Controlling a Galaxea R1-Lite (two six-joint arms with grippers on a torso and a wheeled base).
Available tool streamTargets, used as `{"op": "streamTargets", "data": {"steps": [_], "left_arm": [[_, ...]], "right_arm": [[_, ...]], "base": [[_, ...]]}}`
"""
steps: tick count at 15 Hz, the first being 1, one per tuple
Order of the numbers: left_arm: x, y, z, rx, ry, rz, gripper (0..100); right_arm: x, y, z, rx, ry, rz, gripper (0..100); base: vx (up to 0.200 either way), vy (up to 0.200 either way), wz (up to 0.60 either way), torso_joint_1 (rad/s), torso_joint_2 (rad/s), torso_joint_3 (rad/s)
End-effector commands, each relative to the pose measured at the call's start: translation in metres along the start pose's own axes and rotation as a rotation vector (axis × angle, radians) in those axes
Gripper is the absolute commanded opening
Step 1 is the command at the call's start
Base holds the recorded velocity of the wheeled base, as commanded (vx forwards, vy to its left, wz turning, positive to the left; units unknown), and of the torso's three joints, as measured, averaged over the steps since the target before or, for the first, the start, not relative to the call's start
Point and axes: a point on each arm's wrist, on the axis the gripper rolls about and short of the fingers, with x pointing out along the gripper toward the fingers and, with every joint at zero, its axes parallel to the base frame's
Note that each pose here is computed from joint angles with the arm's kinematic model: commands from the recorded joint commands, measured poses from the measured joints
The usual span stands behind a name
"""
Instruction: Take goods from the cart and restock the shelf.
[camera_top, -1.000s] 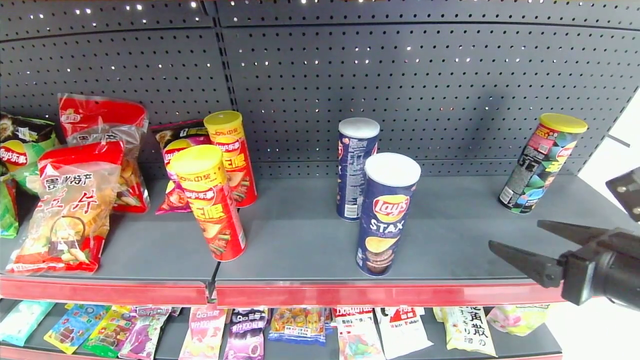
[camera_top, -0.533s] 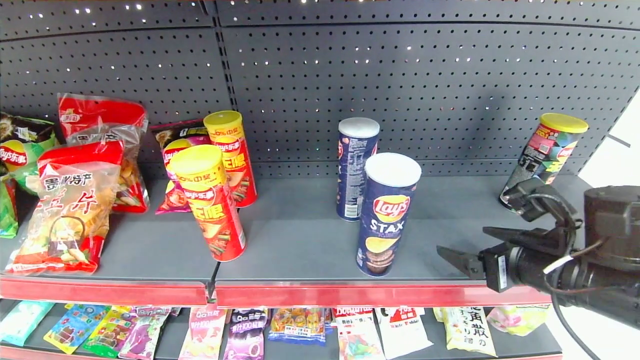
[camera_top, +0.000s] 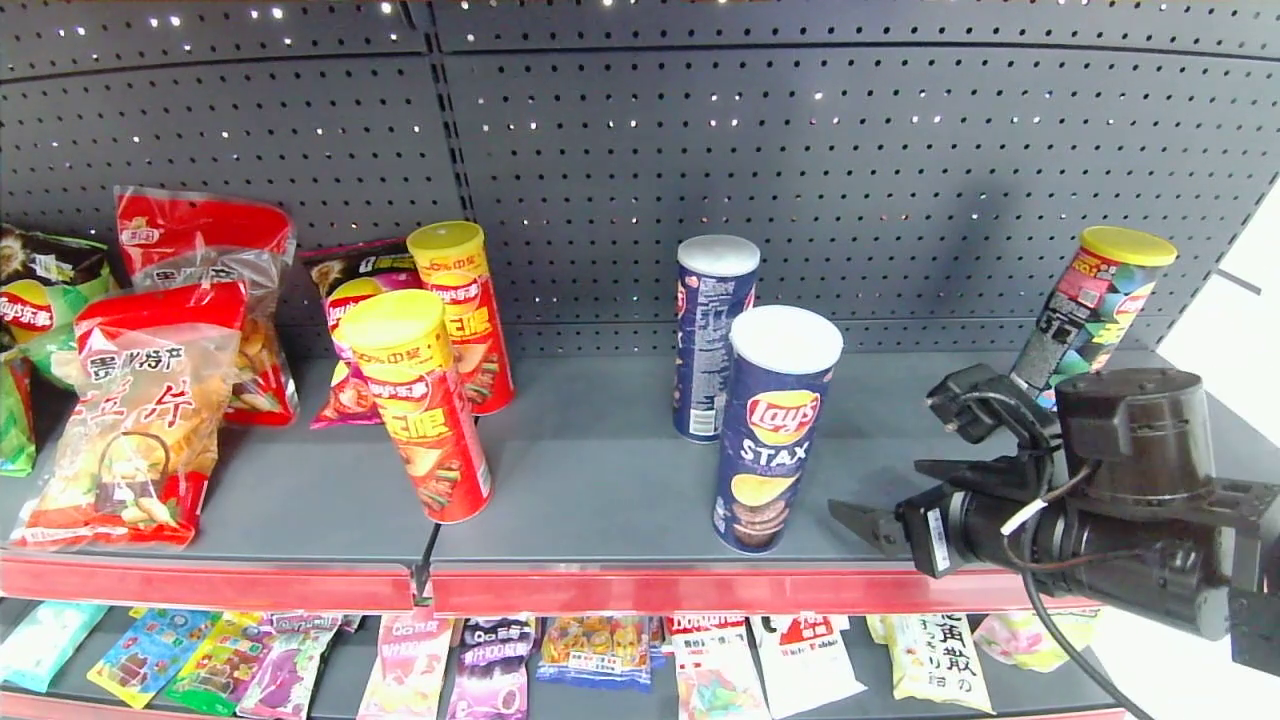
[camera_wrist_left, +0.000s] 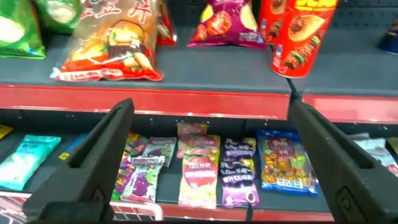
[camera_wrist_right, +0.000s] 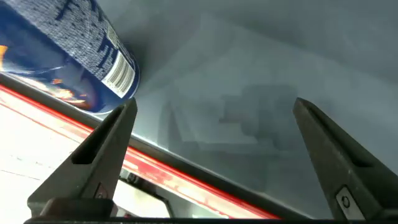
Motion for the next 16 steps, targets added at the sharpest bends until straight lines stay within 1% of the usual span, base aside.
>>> {"op": "streamTargets", "data": {"steps": [1,6,8,10,16], "left_arm": [[0.000,0.000,-0.001,0.004,0.009,-0.004,100],[0.000,0.000,-0.001,0.004,0.009,-0.004,100],[0.000,0.000,-0.001,0.004,0.009,-0.004,100],[0.000,0.000,-0.001,0.004,0.009,-0.004,100],[0.000,0.000,-0.001,0.004,0.009,-0.004,100]], "right_arm": [[0.005,0.003,0.000,-0.007,0.010,0.010,100],[0.013,0.008,0.001,-0.016,0.020,0.025,100],[0.019,0.008,0.004,-0.016,0.022,0.020,100],[0.026,0.008,0.006,-0.016,0.024,-0.013,100],[0.029,0.009,0.006,-0.019,0.032,-0.011,100]], "base": [[0.000,0.000,0.00,0.000,0.00,0.000],[0.000,0.000,0.00,0.000,0.00,0.000],[0.000,0.000,0.00,0.000,0.00,0.000],[0.000,0.000,0.00,0.000,0.00,0.000],[0.000,0.000,0.00,0.000,0.00,0.000]]}}
